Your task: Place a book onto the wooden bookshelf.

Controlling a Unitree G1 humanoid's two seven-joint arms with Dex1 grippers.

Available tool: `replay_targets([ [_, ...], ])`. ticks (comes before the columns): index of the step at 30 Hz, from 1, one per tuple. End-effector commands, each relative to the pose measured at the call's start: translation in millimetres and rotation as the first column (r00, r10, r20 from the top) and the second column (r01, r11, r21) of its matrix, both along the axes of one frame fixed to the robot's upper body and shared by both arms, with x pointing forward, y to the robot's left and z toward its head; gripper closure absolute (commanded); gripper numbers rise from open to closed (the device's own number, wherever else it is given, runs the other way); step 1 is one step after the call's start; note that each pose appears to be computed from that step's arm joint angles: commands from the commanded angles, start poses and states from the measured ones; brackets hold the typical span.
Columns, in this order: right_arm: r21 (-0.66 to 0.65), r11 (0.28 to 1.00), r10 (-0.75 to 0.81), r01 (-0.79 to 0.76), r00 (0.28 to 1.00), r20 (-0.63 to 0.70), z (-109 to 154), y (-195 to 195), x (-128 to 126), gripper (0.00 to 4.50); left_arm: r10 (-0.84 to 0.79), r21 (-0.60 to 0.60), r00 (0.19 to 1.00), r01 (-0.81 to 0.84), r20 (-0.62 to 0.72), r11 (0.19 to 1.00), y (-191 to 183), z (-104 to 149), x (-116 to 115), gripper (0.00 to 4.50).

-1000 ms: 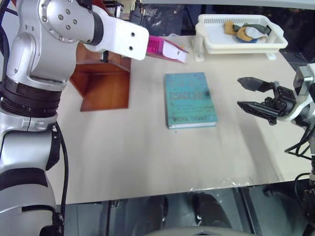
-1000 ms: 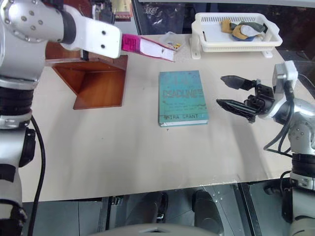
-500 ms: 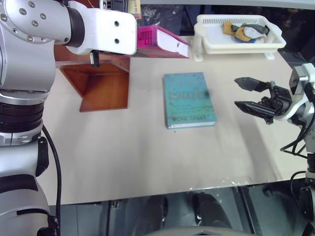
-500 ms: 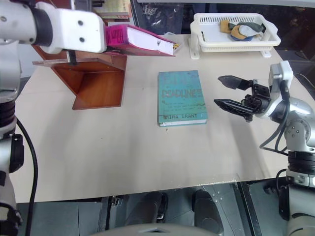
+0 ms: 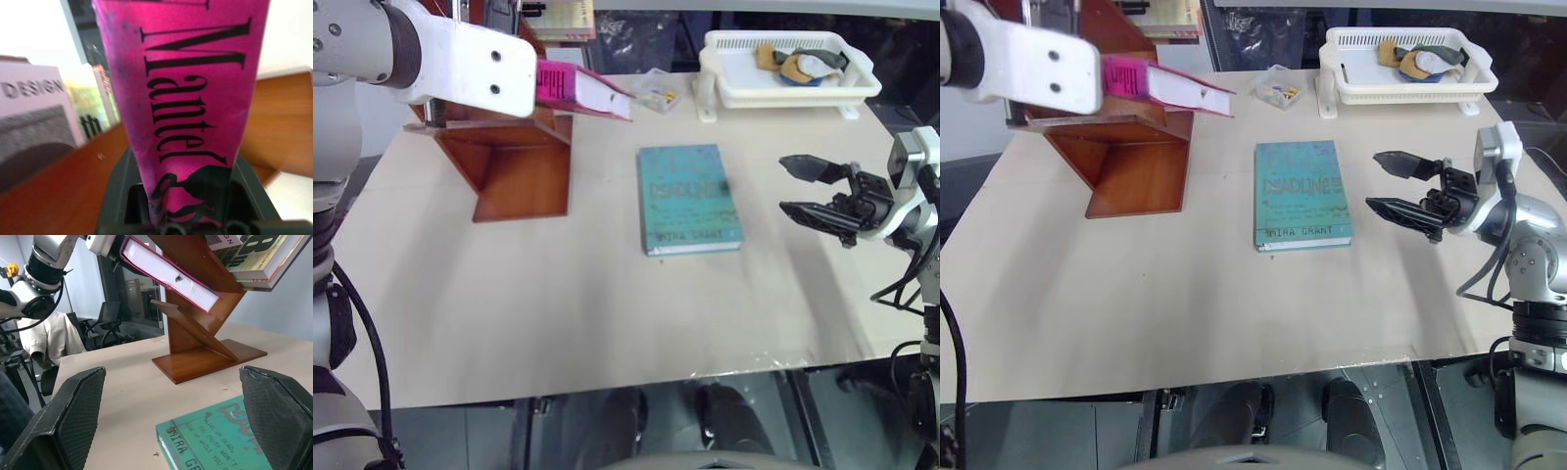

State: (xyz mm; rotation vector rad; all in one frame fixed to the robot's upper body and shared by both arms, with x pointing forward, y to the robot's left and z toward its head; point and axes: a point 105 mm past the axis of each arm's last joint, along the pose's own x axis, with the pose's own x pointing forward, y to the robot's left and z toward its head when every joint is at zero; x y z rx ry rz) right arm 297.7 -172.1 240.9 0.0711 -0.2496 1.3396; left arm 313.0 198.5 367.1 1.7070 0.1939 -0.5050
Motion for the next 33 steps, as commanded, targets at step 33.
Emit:
replay_targets([
  [33,-0.010,1.000,-0.002,0.002,0.999,0.047,11.0,-6.8,-3.9,0.00,0.286,-0.075,0.953,-0.279,0.099,0.957,48.9,-3.7,28.3,3.49],
])
